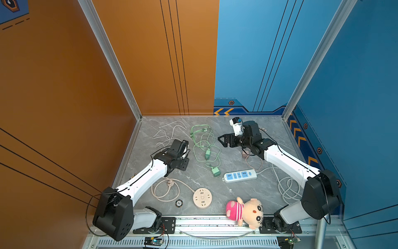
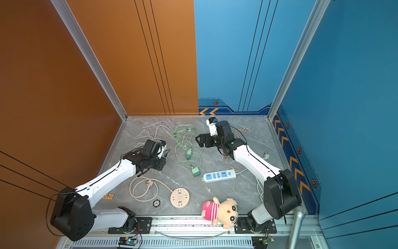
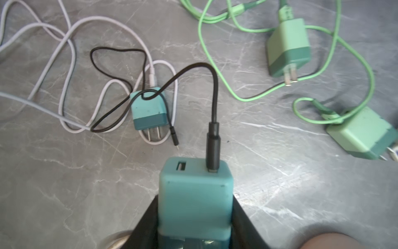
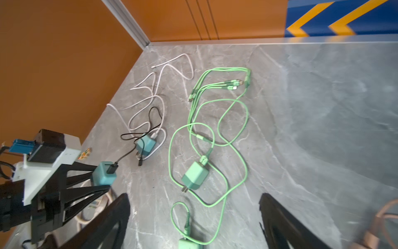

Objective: Insert plugs into power strip
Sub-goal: Pick up the plug from the middle-left of the table, then pass the plug.

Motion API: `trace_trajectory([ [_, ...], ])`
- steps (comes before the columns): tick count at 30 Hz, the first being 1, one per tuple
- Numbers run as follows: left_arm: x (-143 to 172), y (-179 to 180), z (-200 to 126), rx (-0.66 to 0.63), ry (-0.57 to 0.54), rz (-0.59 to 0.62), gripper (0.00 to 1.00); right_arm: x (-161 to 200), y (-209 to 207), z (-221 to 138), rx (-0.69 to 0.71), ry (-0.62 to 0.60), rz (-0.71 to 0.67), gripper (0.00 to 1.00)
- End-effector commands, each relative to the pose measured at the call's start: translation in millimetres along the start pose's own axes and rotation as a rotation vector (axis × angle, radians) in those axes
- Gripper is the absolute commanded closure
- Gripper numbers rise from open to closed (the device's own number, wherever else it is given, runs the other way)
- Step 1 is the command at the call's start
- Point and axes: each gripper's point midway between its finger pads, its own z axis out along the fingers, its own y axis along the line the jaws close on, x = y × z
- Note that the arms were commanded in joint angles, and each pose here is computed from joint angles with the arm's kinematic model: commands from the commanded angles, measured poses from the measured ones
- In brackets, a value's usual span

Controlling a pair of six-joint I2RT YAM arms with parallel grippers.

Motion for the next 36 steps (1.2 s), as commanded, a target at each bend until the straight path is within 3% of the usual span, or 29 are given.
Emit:
trace_trajectory([
  [1,2,-12,-14,0.008,-0.044,0.077,0.68,5,41,9,-0.238,0.069,0.083,0.11],
  [10,-10,-37,-46,0.094,-0.18,0.167,0.66,26,75,19,-0.475,0.203,0.128,0.15],
  [24,-17,-47,-54,0.088,-0.244,0.23,0.66,52,112,21,-0.591,0.3,0.111,0.21],
  [36,-16,-52,-60,0.122,-0.288,0.246,0.65,74,119,22,-0.61,0.372,0.1,0.33],
])
